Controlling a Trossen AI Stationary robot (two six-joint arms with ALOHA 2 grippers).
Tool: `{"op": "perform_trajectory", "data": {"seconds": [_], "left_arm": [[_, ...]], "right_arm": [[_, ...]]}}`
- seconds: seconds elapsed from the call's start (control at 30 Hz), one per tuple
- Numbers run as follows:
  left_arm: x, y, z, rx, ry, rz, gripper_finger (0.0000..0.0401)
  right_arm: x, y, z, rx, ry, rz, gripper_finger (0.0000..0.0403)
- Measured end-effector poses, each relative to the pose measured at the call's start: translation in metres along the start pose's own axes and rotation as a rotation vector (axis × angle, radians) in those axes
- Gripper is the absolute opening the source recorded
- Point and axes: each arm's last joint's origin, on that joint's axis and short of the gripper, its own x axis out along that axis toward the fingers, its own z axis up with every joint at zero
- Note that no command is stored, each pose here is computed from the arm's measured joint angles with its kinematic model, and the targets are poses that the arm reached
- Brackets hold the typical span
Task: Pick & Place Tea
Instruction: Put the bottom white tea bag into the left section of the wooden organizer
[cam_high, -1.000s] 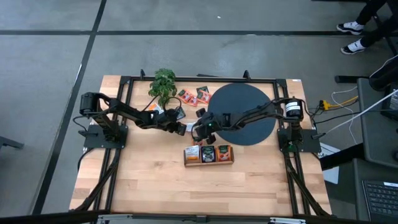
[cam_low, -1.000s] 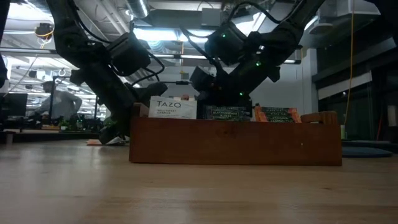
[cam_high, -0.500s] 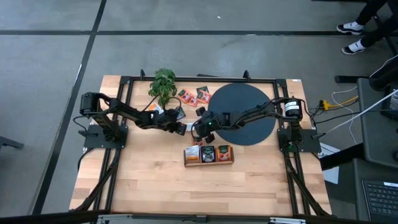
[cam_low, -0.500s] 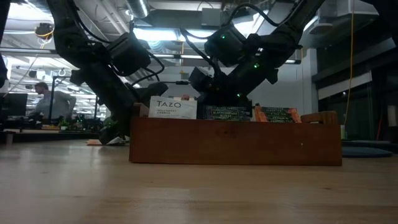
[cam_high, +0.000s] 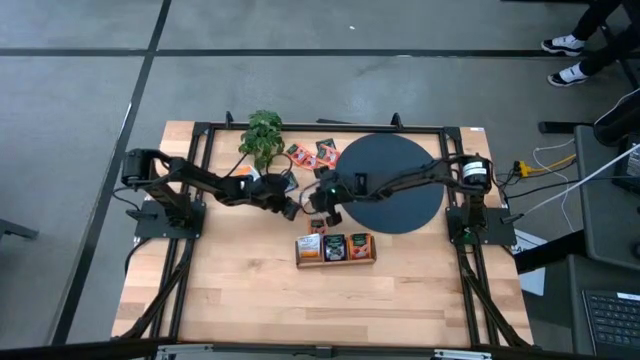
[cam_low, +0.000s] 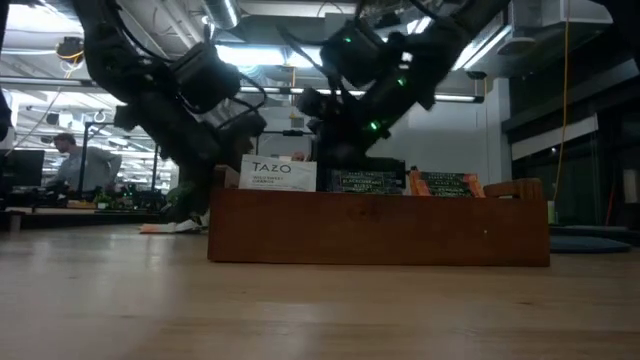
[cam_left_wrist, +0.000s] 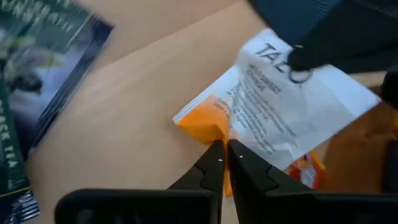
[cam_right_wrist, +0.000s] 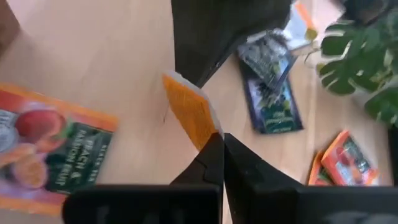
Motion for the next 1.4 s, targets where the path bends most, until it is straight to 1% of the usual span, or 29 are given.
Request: {"op": "perform_trajectory", "data": {"seconds": [0.17, 0.27, 0.37, 0.43, 0.53, 0.7, 0.83, 0.93, 1.1, 1.23, 1.4], "left_arm": [[-0.016, -0.009, 0.007, 0.127, -0.045, -0.037, 0.0015], [-0.028, -0.013, 0.01, 0.178, -0.069, -0.025, 0.0015], [-0.04, -0.017, 0.014, 0.216, -0.106, -0.021, 0.0015], [-0.048, -0.019, 0.017, 0.233, -0.135, -0.031, 0.0015], [-0.062, -0.022, 0.025, 0.231, -0.192, -0.053, 0.0015], [-0.086, -0.023, 0.038, 0.135, -0.284, -0.103, 0.0015], [-0.096, -0.024, 0.043, 0.099, -0.268, -0.191, 0.0021], [-0.1, -0.025, 0.044, 0.09, -0.262, -0.22, 0.0042], [-0.101, -0.027, 0.045, 0.063, -0.277, -0.24, 0.0097], [-0.102, -0.028, 0.046, 0.13, -0.282, -0.253, 0.0143], [-0.105, -0.038, 0.047, 0.302, -0.331, -0.328, 0.0184]], "right_arm": [[-0.01, -0.022, 0.015, 0.099, 0.034, 0.131, 0.0003], [-0.02, -0.035, 0.023, 0.148, 0.064, 0.208, 0.0002], [-0.03, -0.048, 0.034, 0.169, 0.06, 0.255, 0.0002], [-0.036, -0.055, 0.039, 0.157, 0.051, 0.279, 0.0002], [-0.045, -0.063, 0.049, 0.139, 0.037, 0.287, 0.0001], [-0.053, -0.068, 0.056, 0.101, 0.04, 0.293, 0.0001], [-0.054, -0.069, 0.057, 0.095, 0.038, 0.289, 0.0], [-0.057, -0.07, 0.058, 0.094, 0.029, 0.283, 0.0], [-0.065, -0.072, 0.062, 0.098, -0.005, 0.282, 0.0], [-0.073, -0.079, 0.062, 0.235, -0.024, 0.31, 0.0], [-0.078, -0.089, 0.05, 0.444, 0.003, 0.395, 0.0]]}}
